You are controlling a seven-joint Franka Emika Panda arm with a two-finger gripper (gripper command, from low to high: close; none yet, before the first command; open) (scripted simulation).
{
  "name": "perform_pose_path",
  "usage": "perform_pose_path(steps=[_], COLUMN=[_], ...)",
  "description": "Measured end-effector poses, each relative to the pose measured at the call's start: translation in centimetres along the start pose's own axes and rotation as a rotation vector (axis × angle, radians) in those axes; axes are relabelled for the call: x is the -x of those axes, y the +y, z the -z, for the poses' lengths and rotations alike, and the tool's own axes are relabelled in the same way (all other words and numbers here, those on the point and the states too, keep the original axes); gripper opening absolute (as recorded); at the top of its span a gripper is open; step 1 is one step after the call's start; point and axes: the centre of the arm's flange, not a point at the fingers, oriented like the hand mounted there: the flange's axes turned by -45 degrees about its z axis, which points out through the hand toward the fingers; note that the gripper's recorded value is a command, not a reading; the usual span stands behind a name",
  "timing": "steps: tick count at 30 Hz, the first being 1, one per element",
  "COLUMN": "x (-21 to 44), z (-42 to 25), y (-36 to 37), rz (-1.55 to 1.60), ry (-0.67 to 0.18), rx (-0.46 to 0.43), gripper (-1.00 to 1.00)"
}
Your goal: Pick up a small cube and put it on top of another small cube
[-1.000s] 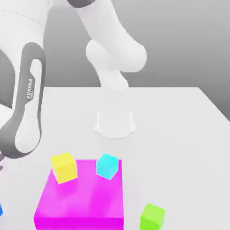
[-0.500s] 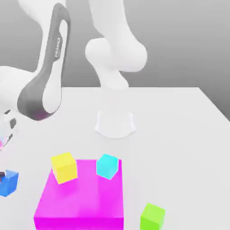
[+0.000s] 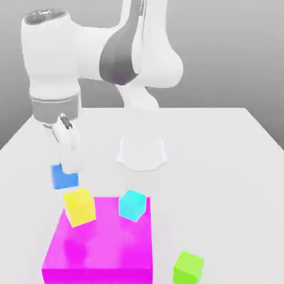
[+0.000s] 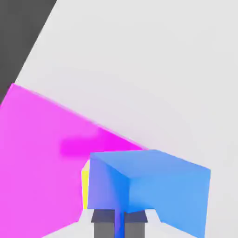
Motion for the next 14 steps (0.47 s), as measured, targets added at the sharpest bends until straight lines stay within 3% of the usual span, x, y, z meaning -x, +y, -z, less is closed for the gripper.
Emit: perform_pose_path(steps=[2, 3, 10, 14], x=[0.1, 0.2, 0.3, 0.2], z=[-2.4, -3.6, -3.9, 0.6], y=[0.0, 0.1, 0.1, 0.1], rz=[0.006, 0.007, 0.007, 0.008], ry=[0.0, -0.001, -0.001, -0.001], rx=[-0.001, -0.001, -0.001, -0.001], gripper=[-1.0, 1.0, 1.0, 1.0])
